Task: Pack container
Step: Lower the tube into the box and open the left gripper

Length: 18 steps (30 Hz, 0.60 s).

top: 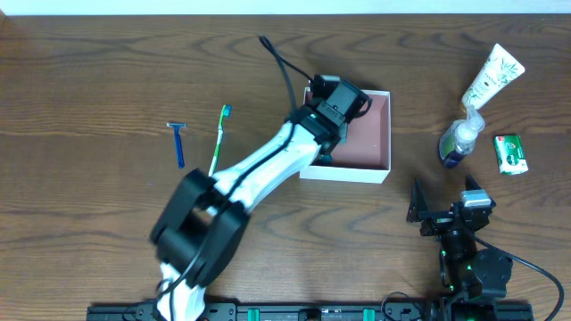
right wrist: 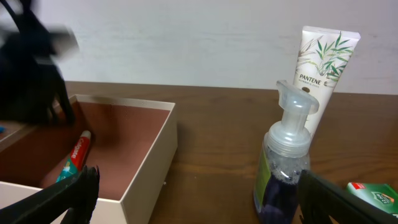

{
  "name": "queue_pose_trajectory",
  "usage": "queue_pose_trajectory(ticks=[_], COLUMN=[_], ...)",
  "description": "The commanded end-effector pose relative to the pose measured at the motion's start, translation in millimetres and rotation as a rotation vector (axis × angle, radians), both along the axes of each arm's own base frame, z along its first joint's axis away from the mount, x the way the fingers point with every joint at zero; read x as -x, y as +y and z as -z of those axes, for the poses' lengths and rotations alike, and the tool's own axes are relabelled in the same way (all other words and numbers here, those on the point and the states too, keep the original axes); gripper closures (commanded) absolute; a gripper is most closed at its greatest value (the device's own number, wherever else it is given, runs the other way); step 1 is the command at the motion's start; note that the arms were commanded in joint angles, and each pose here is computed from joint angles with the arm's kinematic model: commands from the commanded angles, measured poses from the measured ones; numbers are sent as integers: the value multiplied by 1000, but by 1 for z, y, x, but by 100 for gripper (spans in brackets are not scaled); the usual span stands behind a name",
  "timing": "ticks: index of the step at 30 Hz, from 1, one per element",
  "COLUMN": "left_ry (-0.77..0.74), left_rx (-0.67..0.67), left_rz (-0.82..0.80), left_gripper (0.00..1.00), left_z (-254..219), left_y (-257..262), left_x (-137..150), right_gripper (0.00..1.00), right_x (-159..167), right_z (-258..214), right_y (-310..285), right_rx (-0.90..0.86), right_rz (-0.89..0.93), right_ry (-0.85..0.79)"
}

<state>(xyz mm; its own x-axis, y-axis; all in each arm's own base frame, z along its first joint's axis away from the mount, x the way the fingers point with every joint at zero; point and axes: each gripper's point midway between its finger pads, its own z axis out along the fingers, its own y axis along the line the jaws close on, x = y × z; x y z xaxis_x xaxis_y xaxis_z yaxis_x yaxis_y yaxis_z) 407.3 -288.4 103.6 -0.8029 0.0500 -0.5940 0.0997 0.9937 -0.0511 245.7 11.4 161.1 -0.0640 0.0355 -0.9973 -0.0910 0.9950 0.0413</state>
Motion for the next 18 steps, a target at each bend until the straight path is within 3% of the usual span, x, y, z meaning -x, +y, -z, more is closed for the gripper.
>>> queue_pose_trajectory(ticks=[1, 6, 12, 18], left_ry=[-136, -133, 34, 99], left_rx=[75, 53, -37, -65], left_rz=[23, 5, 102, 122], left_gripper=[67, 65, 60, 53], left_z=[-83, -110, -64, -34], left_y=[3, 33, 39, 36], left_x=[-2, 10, 24, 23], right_gripper=[1, 1, 1, 1], right_x=[0, 0, 0, 0], right_z=[1, 1, 1, 1], right_y=[2, 2, 2, 2], right_rx=[19, 19, 19, 19], right_rz=[-6, -6, -6, -6], right_ry=[-2, -2, -2, -2])
